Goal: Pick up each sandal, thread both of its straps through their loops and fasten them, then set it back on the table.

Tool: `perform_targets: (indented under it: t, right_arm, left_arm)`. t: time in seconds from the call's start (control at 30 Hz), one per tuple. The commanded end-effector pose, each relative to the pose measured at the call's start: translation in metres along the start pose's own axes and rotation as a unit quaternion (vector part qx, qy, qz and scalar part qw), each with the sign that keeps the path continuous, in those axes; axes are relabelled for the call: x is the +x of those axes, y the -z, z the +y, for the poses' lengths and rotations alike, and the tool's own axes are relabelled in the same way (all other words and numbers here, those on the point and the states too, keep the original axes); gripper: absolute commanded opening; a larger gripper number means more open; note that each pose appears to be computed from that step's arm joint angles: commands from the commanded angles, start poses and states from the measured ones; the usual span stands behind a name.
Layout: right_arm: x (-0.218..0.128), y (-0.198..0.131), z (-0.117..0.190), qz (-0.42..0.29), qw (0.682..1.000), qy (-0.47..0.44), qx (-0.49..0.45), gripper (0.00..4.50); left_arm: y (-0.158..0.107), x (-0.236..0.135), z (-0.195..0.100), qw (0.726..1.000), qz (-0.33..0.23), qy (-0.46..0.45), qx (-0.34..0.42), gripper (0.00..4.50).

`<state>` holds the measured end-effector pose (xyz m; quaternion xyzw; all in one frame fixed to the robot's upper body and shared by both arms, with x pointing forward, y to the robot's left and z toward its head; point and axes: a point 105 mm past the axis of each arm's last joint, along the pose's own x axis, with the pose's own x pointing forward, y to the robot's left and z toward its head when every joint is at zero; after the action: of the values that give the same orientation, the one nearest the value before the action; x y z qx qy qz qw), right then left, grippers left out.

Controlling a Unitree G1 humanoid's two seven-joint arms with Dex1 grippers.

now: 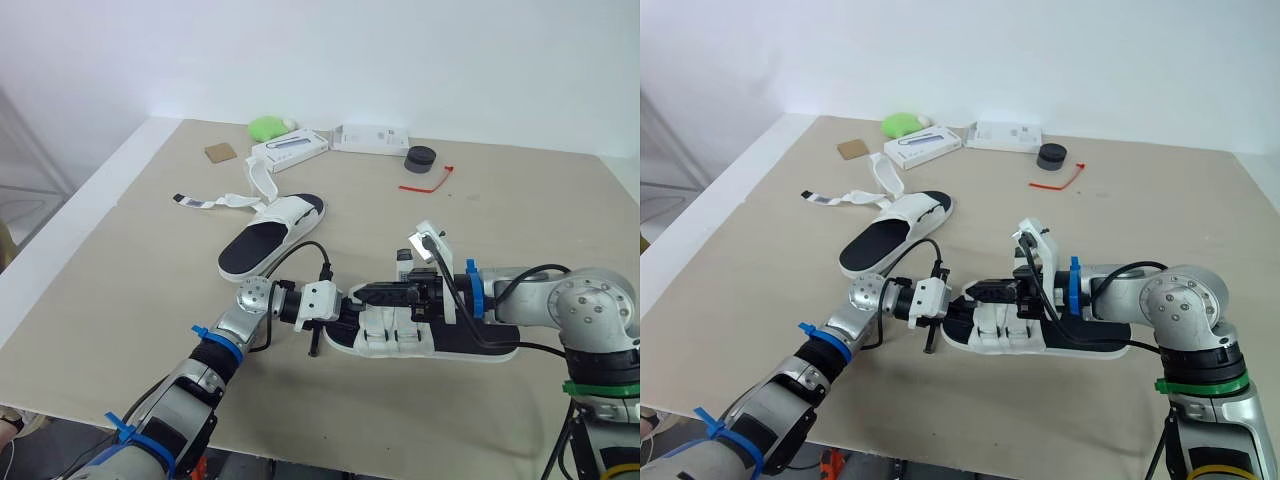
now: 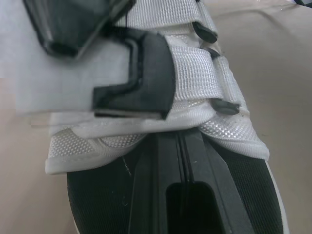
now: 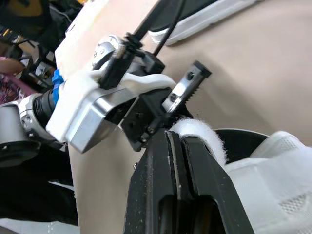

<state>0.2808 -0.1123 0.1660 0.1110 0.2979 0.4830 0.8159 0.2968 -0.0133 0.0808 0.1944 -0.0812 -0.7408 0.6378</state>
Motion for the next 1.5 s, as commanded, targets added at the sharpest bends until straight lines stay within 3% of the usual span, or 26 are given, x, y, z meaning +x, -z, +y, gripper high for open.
perform_targets:
  t: [0.03, 0.2, 0.27, 0.43, 0.53, 0.73, 0.87, 0.97, 1.07, 1.27, 1.5]
  right_arm:
    - [-0.012, -0.013, -0.02, -0.046, 0.997, 0.047, 0.036, 0.09]
    - [-0.009, 0.004, -0.056, -0.038, 0.981, 0.098, 0.162, 0.09]
    - [-0.008, 0.015, -0.066, -0.015, 0.975, 0.127, 0.183, 0.09]
    - [-0.017, 0.027, -0.089, -0.033, 0.955, 0.19, 0.227, 0.09]
    - [-0.017, 0.035, -0.089, -0.019, 0.952, 0.202, 0.228, 0.93]
    - [-0.013, 0.015, -0.081, -0.051, 0.958, 0.178, 0.22, 3.36]
    - [-0.022, -0.022, -0.069, -0.123, 0.963, 0.131, 0.203, 3.36]
    - [-0.038, -0.055, -0.043, -0.179, 0.971, 0.066, 0.145, 3.36]
    - [-0.056, -0.066, -0.019, -0.195, 0.978, 0.03, 0.075, 3.36]
    - [-0.086, -0.044, 0.013, -0.14, 0.985, 0.028, -0.098, 3.36]
    - [-0.097, 0.007, 0.014, -0.025, 0.981, 0.03, -0.192, 3.36]
  left_arm:
    - [0.063, -0.011, -0.05, 0.986, 0.11, 0.059, -0.109, 0.0]
    - [0.063, -0.011, -0.05, 0.986, 0.11, 0.062, -0.108, 0.0]
    - [0.063, -0.011, -0.049, 0.986, 0.11, 0.062, -0.107, 0.0]
    - [0.063, -0.012, -0.05, 0.986, 0.112, 0.063, -0.107, 0.0]
    - [0.064, -0.014, -0.051, 0.986, 0.114, 0.063, -0.107, 0.0]
    - [0.064, -0.014, -0.05, 0.986, 0.115, 0.065, -0.107, 0.0]
    - [0.064, -0.013, -0.05, 0.986, 0.114, 0.066, -0.106, 0.0]
    - [0.063, -0.013, -0.049, 0.986, 0.114, 0.067, -0.105, 0.0]
    - [0.06, -0.013, -0.046, 0.987, 0.107, 0.064, -0.098, 0.0]
    - [0.018, -0.01, -0.017, 0.998, 0.039, 0.028, -0.036, 0.0]
    - [-0.014, -0.033, 0.024, 0.999, -0.006, -0.047, -0.024, 0.0]
